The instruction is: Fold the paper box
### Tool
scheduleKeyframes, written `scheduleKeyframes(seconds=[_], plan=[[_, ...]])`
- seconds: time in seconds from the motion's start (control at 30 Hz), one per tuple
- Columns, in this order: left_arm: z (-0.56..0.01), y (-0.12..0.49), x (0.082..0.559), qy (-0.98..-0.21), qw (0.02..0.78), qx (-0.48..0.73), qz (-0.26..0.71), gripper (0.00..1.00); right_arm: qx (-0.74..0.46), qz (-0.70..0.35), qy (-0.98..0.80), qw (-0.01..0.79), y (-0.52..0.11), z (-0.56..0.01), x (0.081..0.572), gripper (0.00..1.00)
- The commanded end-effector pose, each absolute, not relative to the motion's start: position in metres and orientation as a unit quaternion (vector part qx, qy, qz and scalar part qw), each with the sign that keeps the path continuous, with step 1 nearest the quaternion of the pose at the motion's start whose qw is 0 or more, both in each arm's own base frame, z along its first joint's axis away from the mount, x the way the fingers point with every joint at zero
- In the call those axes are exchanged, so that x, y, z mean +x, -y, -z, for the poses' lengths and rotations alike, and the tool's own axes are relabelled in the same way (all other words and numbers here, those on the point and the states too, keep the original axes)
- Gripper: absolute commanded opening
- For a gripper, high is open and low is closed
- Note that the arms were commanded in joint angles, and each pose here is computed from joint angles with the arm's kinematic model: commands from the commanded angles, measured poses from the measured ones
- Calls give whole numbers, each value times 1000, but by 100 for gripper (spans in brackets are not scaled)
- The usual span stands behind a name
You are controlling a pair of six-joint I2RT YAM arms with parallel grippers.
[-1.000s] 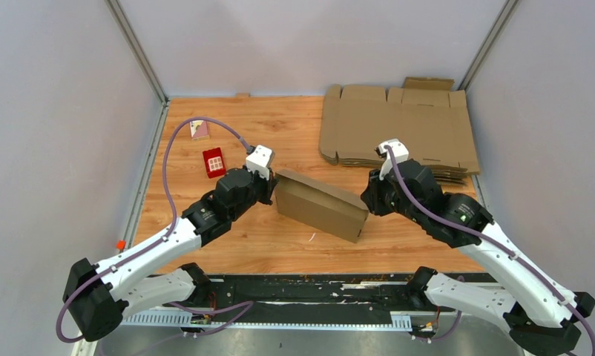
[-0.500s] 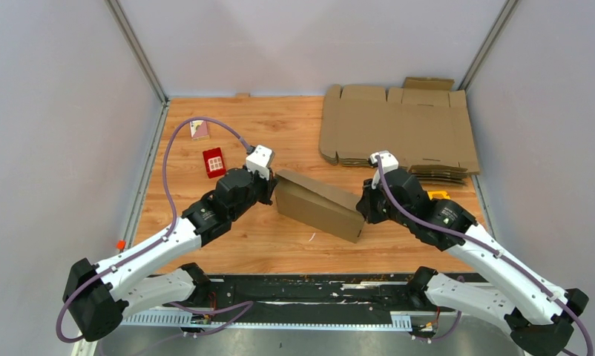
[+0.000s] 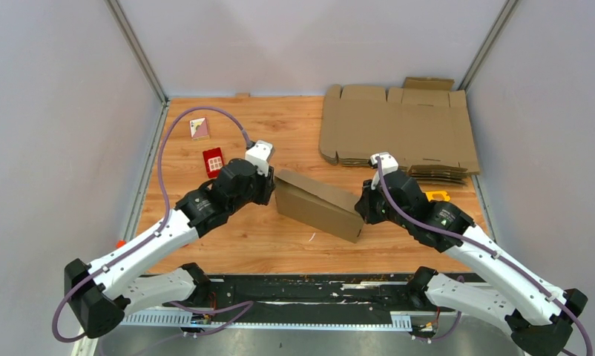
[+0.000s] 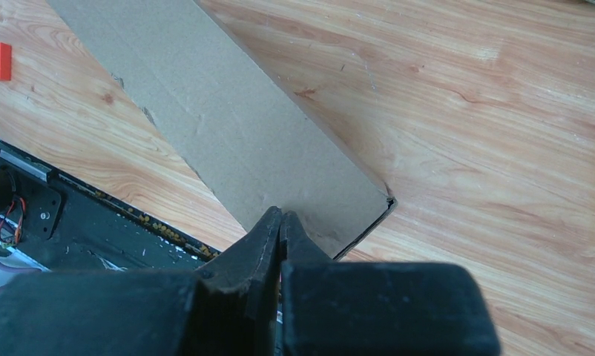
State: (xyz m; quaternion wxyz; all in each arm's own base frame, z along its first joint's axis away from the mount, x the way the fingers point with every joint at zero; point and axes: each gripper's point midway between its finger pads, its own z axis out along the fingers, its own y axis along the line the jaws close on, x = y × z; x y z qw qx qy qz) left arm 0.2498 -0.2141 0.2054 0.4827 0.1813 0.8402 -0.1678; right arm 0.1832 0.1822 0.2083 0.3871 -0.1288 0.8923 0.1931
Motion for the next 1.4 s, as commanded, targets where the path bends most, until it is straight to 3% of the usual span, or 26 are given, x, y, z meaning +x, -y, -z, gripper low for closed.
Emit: scheduleKeyframes(seconds=[0.0,0.13,0.23,0.27,0.5,1.03,1.37], plan=[[-240,201,240,-842,486,163,168,35,-133,-171,-914,343,-176,-180,172,2],[-272,199,242,-823,517,155,178,33,-134,-174,-913,343,-178,-182,172,2],[-292,209,246,-804,536,163,198,3,-135,-176,-913,343,-178,-183,172,2],[-299,215,249,-798,541,167,205,0,-135,-175,-913,343,-178,-183,172,1],[-298,241,271,-789,547,185,207,0,-133,-178,-915,338,-179,-181,171,0],[-169,226,258,-840,483,171,177,0,-132,-183,-915,336,-181,-179,170,0],[-236,218,264,-809,535,172,171,0,-133,-185,-914,335,-182,-179,170,0]])
